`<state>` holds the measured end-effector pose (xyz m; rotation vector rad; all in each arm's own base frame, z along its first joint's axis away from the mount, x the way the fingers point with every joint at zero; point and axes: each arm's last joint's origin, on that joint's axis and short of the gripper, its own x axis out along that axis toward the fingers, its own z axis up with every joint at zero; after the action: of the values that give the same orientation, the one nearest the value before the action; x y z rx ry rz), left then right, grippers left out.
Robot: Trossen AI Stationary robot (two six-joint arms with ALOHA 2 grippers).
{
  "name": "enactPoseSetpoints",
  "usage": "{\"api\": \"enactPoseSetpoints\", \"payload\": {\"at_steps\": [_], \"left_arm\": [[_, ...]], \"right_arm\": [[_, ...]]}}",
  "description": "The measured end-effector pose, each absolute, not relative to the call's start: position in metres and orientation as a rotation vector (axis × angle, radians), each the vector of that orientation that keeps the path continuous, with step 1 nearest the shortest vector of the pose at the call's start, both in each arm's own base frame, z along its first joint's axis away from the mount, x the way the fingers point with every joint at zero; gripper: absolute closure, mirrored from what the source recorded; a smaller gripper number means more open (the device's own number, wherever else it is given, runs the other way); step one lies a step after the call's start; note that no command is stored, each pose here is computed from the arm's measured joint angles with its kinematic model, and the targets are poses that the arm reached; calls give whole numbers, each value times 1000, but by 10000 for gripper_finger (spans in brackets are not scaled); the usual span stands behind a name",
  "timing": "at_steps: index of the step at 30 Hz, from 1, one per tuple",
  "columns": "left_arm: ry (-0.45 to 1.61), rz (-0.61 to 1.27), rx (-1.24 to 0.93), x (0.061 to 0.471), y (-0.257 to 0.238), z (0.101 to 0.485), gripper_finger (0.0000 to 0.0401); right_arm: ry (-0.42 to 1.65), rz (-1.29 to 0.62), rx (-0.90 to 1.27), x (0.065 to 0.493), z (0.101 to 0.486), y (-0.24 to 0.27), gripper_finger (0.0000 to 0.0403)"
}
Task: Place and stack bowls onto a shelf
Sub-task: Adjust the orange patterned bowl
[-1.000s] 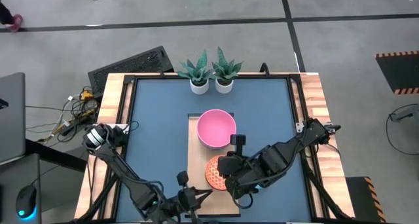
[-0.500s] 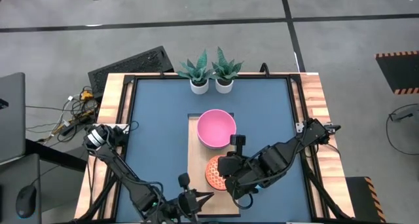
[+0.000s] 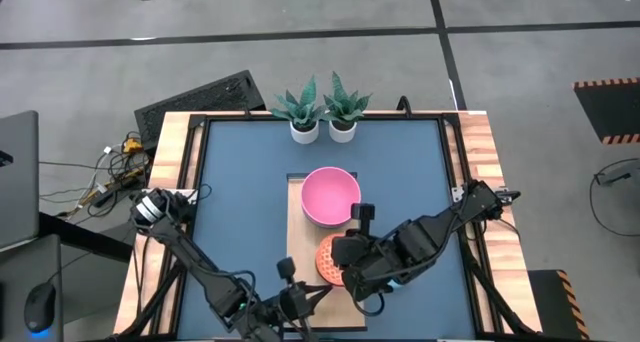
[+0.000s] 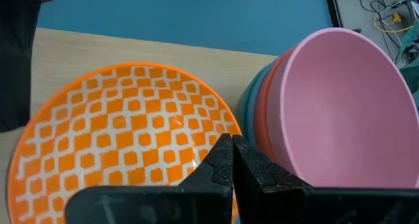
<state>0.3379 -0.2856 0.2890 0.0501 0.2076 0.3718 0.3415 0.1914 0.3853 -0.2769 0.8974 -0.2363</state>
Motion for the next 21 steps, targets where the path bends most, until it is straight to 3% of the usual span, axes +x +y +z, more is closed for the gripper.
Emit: {"api": "enactPoseSetpoints", "payload": {"at_steps": [21], "left_arm": [[295, 341, 22, 337, -280, 276, 401]], "right_arm": [[933, -200, -204, 347, 384, 183, 382]]}}
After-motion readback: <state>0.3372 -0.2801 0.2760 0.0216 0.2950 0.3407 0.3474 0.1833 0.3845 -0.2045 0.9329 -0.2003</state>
